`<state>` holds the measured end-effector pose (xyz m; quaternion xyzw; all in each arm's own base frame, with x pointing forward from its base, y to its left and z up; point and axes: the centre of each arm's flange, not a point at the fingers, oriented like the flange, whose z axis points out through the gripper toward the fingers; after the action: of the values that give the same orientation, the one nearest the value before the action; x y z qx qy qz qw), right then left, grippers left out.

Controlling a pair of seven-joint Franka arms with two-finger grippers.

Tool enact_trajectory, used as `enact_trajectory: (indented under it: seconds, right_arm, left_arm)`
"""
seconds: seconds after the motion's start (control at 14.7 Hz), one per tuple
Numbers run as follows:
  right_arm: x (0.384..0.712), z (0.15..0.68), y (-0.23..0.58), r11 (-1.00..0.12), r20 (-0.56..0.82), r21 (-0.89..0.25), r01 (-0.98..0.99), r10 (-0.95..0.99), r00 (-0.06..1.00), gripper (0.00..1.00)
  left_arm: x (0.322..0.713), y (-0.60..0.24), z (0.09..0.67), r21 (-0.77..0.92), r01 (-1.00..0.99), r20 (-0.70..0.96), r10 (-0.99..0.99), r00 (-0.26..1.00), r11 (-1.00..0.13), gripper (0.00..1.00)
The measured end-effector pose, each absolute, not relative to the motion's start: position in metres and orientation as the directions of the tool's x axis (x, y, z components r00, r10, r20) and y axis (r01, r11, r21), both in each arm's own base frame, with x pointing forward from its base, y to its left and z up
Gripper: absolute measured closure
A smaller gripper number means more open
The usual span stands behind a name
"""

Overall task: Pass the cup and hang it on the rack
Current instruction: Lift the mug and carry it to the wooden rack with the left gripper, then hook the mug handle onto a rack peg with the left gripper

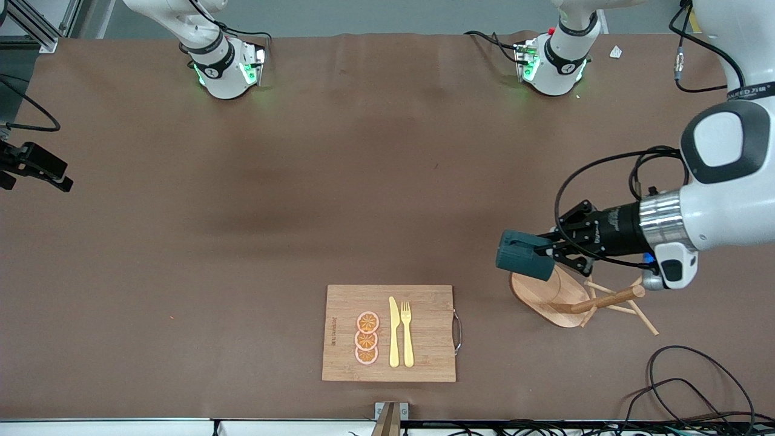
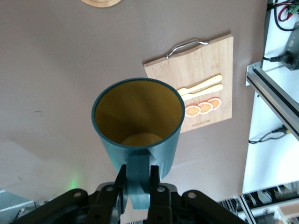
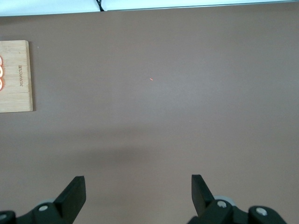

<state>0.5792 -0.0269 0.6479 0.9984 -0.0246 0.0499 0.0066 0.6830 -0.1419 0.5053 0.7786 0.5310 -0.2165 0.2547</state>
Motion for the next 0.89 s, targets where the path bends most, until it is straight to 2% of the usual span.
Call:
enact_trajectory:
  seconds: [0.89]
  right_arm:
    - [0.579,0.648,-0.025,-0.999,0.100,0.011,-0.045,-0.044,0.994,0.00]
  left_arm:
    - [0.710,-0.028,0.432,0.247,0.928,-0.692,0.619,0.371,-0.280,0.79]
